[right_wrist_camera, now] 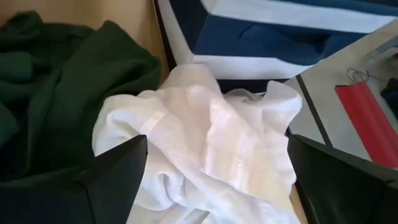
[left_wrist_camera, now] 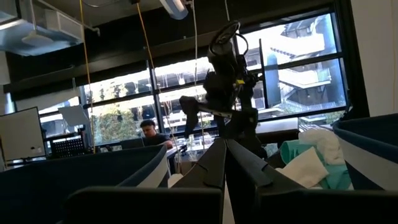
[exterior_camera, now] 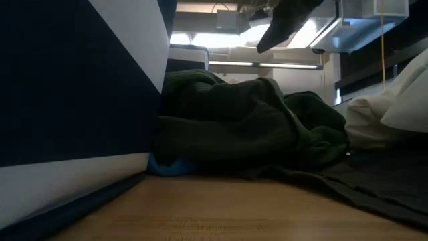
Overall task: Sort clothes
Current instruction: Put the white polo shirt into the top blue laundry bin
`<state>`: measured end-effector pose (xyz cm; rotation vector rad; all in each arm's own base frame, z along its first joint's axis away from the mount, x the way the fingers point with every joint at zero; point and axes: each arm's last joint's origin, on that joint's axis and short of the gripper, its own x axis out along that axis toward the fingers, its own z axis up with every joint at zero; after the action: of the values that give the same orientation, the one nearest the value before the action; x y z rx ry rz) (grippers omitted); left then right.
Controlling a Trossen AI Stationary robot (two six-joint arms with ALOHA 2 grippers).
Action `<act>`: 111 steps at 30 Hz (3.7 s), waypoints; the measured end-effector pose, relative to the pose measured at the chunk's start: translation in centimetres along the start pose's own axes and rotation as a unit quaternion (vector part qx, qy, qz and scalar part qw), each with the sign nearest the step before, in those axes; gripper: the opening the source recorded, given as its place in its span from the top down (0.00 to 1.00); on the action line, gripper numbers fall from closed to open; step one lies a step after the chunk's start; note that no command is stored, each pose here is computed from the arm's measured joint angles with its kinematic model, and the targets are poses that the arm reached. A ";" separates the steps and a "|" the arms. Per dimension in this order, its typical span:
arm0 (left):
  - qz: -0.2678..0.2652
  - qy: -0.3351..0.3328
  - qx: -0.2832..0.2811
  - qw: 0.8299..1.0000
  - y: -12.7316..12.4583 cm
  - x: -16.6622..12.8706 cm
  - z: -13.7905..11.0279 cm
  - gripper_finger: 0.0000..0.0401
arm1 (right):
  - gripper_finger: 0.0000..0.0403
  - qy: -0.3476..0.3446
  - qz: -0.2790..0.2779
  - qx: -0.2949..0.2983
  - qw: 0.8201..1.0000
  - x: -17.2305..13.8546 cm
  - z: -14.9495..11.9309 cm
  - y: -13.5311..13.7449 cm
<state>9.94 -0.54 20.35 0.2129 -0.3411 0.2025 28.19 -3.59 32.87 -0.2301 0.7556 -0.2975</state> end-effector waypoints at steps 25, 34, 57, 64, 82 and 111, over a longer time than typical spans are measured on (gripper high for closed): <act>0.001 0.000 0.011 1.000 0.0 0.0 0.0 1.00 | 0.04 0.131 0.004 -0.027 0.991 8.9 -2.3 1.3; 0.001 0.000 0.013 1.000 0.0 0.0 0.0 1.00 | 0.04 0.152 -0.025 -0.024 0.988 13.4 -3.6 0.6; 0.001 0.001 0.014 1.000 0.0 0.0 0.0 1.00 | 0.89 0.230 -0.043 -0.014 0.972 18.9 -7.0 2.3; 0.001 0.000 0.013 1.000 0.0 0.0 0.0 1.00 | 0.87 0.231 -0.080 -0.019 0.970 17.4 -6.4 1.7; 0.000 0.006 0.015 1.000 0.0 0.0 -0.1 1.00 | 0.90 0.086 -0.174 0.032 0.981 5.3 -1.3 -2.5; -0.001 0.008 -0.002 1.000 0.0 0.0 -0.1 1.00 | 0.90 -0.182 -0.289 0.092 0.935 -7.9 7.4 -7.7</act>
<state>10.00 -0.54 20.22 0.2075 -0.3255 0.2022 26.54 -7.34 45.51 -0.3169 0.2726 -0.8557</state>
